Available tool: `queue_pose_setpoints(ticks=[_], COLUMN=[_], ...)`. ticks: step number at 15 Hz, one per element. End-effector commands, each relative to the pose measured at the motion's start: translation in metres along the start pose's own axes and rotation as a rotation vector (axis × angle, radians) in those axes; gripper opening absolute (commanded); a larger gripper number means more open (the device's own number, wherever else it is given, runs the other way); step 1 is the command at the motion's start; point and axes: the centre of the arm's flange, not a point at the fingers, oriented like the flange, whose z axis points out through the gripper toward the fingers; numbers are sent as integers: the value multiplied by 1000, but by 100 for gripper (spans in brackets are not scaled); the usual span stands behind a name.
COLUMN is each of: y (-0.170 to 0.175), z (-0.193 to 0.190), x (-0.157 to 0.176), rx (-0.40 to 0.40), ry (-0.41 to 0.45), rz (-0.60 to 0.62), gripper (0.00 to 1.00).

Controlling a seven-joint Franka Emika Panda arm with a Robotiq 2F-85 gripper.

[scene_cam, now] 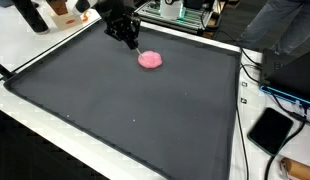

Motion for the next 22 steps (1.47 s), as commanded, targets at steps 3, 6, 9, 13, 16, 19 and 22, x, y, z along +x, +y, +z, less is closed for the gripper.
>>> queue_pose_setpoints(ticks=[3,6,9,13,16,19,22], y=[-50,-55,-53,-73,-108,-139,-168], z=[16,16,15,12,16,24,34], x=[27,22,24,34,43,43,42], rx=[-154,-134,-139,-185,-264,-340,-421], ry=[-84,-67,-67,-89,-140,-165,-157], rz=[-77,-84,-84,-121,-163,-170,-143], gripper=[3,12,12,3,3,3,3])
